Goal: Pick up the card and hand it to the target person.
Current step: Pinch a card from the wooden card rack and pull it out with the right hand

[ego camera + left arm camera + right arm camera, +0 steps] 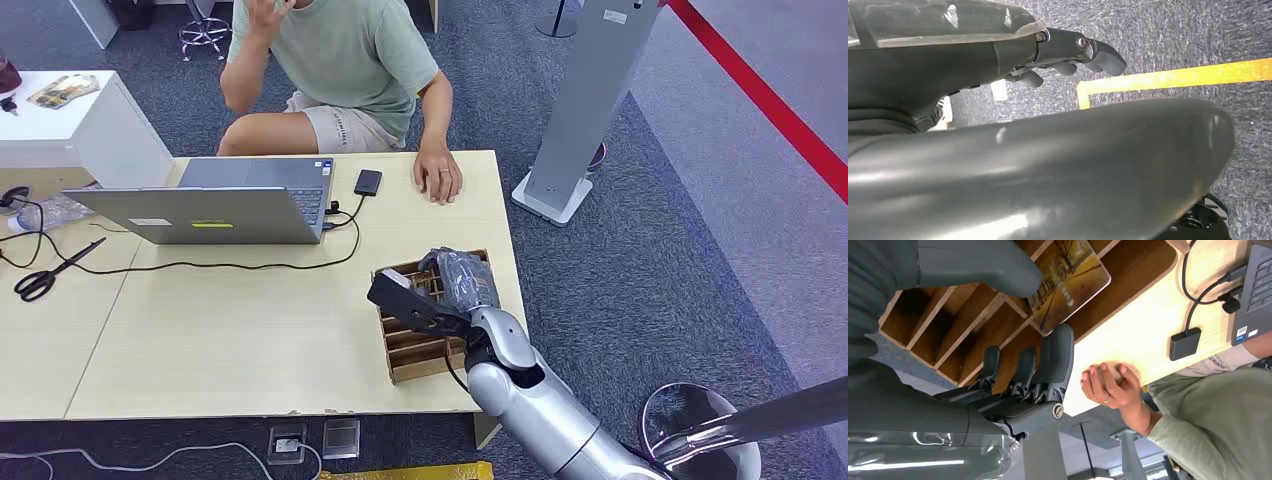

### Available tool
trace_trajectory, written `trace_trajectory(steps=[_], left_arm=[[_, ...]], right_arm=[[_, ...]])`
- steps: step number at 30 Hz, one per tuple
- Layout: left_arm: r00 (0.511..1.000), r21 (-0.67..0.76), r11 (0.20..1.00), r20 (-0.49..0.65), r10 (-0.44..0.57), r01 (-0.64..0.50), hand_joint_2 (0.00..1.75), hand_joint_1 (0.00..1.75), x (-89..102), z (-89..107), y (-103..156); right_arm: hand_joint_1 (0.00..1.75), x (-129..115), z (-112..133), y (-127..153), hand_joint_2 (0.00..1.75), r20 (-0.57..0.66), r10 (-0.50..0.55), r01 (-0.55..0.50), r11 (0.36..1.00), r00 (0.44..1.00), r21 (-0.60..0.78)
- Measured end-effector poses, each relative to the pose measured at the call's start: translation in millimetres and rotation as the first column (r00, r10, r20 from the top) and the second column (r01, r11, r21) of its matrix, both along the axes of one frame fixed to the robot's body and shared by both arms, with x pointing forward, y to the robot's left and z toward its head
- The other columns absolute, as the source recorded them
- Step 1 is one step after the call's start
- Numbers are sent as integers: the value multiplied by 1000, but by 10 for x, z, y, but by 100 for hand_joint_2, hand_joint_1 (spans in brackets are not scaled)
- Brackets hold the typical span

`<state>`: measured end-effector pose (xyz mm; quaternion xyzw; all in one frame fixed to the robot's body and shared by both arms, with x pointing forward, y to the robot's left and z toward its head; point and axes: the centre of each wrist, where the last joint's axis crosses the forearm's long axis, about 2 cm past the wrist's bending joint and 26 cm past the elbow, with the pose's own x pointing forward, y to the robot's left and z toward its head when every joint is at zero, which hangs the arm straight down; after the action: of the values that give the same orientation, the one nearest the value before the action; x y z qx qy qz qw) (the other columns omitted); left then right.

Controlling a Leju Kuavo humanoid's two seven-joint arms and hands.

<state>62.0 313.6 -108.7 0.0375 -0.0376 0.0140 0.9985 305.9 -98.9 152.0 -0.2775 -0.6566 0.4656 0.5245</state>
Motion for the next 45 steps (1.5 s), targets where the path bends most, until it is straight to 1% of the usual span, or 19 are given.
trace_trajectory(steps=[5, 17, 26, 30, 32, 34, 37, 39, 40, 43, 44, 45], left_arm=[[1000, 0, 1000, -2, 1, -1, 0, 0, 0, 0, 0], [1000, -1, 1000, -9, 3, -3, 0, 0, 0, 0, 0], [1000, -7, 1000, -5, -3, 2, 0, 0, -1, 0, -2], [1000, -8, 1000, -5, -5, 5, 0, 0, -1, 0, -2], [1000, -9, 1000, -5, -6, 6, 0, 0, -1, 0, -2], [1000, -10, 1000, -5, -6, 6, 0, 0, -1, 0, -2], [1000, -10, 1000, -5, -6, 6, 0, 0, -1, 0, -2], [1000, -11, 1000, -5, -6, 6, 0, 0, -1, 0, -2], [1000, -12, 1000, -4, -7, 7, 0, 0, -1, 0, -3], [1000, -13, 1000, -2, -7, 7, 0, 0, -1, 0, -3], [1000, -13, 1000, -1, -7, 7, 0, 0, -1, 0, -3], [1000, -14, 1000, -1, -7, 7, 0, 0, -1, 0, -3]], right_arm=[[91, -4, -23, 18, 175, -11, 7, -7, 1000, 1000, 4], [84, 3, -68, 39, 175, -30, 6, -6, 1000, 1000, 11], [86, -28, -122, 44, 175, -55, -14, 14, 1000, 998, -3], [95, -35, -129, 46, 175, -58, -17, 17, 1000, 998, -4], [106, -35, -129, 46, 175, -58, -17, 17, 1000, 998, -5], [113, -35, -128, 46, 175, -57, -17, 17, 1000, 998, -6], [111, -34, -127, 46, 175, -56, -17, 17, 1000, 998, -6], [113, -34, -126, 46, 175, -55, -18, 17, 1000, 998, -7], [118, -34, -126, 46, 175, -55, -18, 17, 1000, 998, -7], [140, -33, -126, 46, 175, -54, -18, 17, 1000, 998, -7], [145, -33, -126, 45, 175, -53, -18, 18, 1000, 998, -6], [147, -33, -126, 45, 175, -52, -18, 18, 1000, 998, -6]])
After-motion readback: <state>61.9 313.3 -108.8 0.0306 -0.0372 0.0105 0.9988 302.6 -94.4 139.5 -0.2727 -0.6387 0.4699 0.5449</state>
